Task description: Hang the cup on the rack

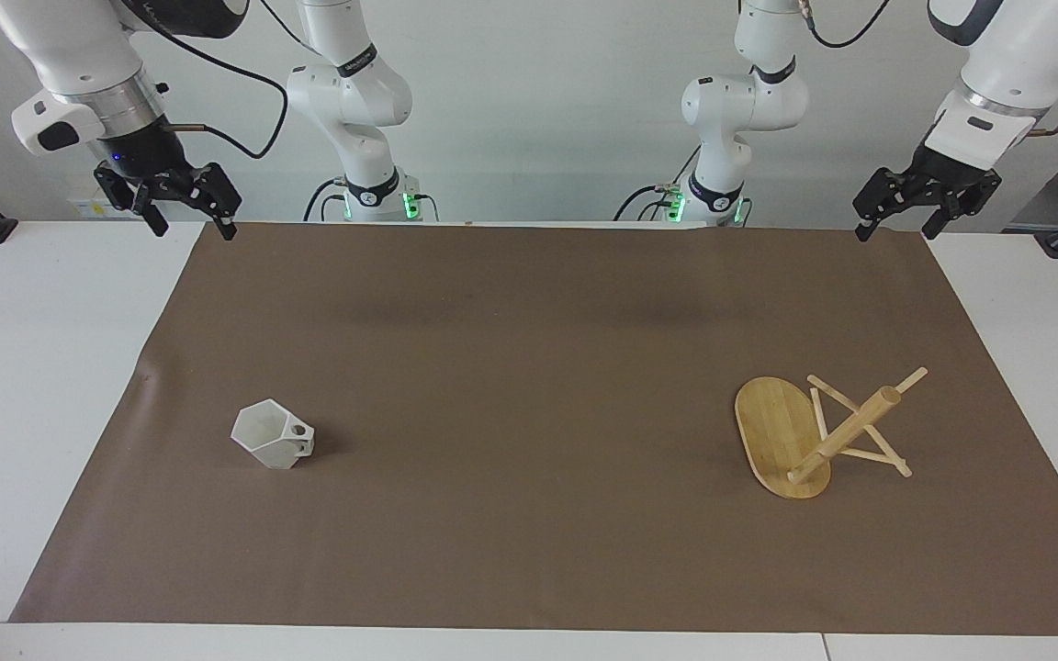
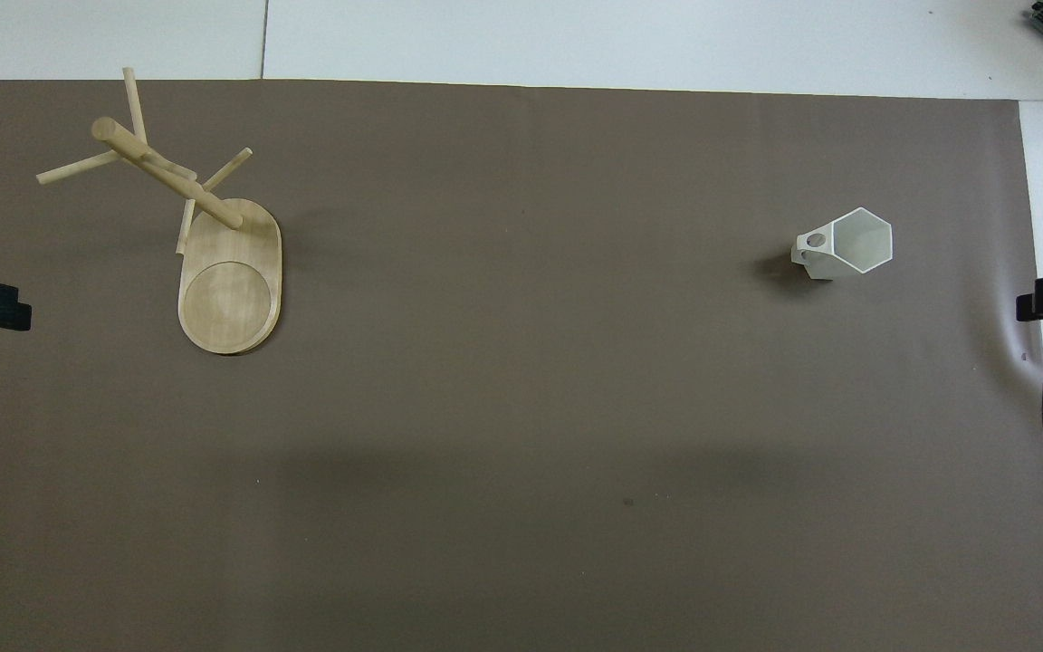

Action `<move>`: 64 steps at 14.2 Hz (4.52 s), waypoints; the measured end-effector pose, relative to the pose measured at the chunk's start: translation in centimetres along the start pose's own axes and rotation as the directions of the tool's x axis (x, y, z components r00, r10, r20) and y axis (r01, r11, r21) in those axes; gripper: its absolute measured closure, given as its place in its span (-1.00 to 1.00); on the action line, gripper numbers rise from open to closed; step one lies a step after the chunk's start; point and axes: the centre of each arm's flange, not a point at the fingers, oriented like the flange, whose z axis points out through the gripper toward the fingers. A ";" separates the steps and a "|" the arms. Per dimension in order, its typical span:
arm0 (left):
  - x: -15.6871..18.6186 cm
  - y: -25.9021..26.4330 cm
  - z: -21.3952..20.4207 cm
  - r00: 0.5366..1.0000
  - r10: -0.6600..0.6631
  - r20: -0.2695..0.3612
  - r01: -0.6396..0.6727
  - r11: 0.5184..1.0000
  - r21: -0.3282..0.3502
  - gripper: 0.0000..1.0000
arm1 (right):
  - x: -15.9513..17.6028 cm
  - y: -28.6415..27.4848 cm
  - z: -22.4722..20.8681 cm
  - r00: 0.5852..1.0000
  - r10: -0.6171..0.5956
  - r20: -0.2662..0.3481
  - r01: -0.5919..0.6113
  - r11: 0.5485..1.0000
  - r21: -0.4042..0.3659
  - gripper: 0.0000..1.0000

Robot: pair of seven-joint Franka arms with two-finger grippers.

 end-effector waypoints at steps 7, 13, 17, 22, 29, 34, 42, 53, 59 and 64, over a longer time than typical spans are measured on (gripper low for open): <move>0.0 0.0 0.0 1.000 0.000 0.000 0.000 1.000 0.000 -1.00 | 0.0 0.0 0.0 1.000 0.000 0.000 0.000 1.000 0.000 -1.00; 0.0 0.0 0.0 1.000 0.000 0.000 0.000 1.000 0.000 -1.00 | 0.0 0.3 0.3 1.000 0.006 0.007 -0.006 1.000 0.000 -1.00; 0.0 0.0 0.0 1.000 0.000 0.001 0.000 1.000 0.000 -1.00 | -0.1 0.3 0.7 1.000 0.005 0.015 -0.005 1.000 0.000 -1.00; 0.0 0.0 0.0 1.000 0.000 0.001 0.000 1.000 0.000 -1.00 | 0.2 0.3 0.9 1.000 0.006 -0.005 -0.006 1.000 0.000 -1.00; 0.0 0.0 0.0 1.000 0.000 0.001 0.000 1.000 0.000 -1.00 | 2.7 0.7 5.6 0.989 0.011 -0.146 -0.012 1.000 -0.005 -1.00; 0.0 0.0 0.0 1.000 0.000 0.001 0.000 1.000 0.000 -1.00 | 5.8 1.2 13.0 0.987 0.016 -0.162 -0.018 1.000 -0.006 -1.00; 0.0 0.0 0.0 1.000 0.000 0.001 0.000 1.000 0.000 -1.00 | 10.0 2.1 22.8 0.978 0.010 -0.211 -0.013 1.000 -0.011 -1.00; 0.0 0.0 0.0 1.000 0.000 0.001 0.000 1.000 0.000 -1.00 | 10.7 2.0 26.2 0.978 -0.072 -0.197 0.068 0.997 -0.025 -1.00; 0.0 0.0 0.0 1.000 0.000 0.001 0.000 1.000 0.000 -1.00 | 10.9 1.9 27.0 0.977 -0.077 -0.200 0.073 0.997 -0.026 -1.00; 0.0 0.0 0.0 1.000 0.000 0.001 0.000 1.000 0.000 -1.00 | 10.9 1.9 27.1 0.977 -0.078 -0.200 0.074 0.997 -0.026 -0.88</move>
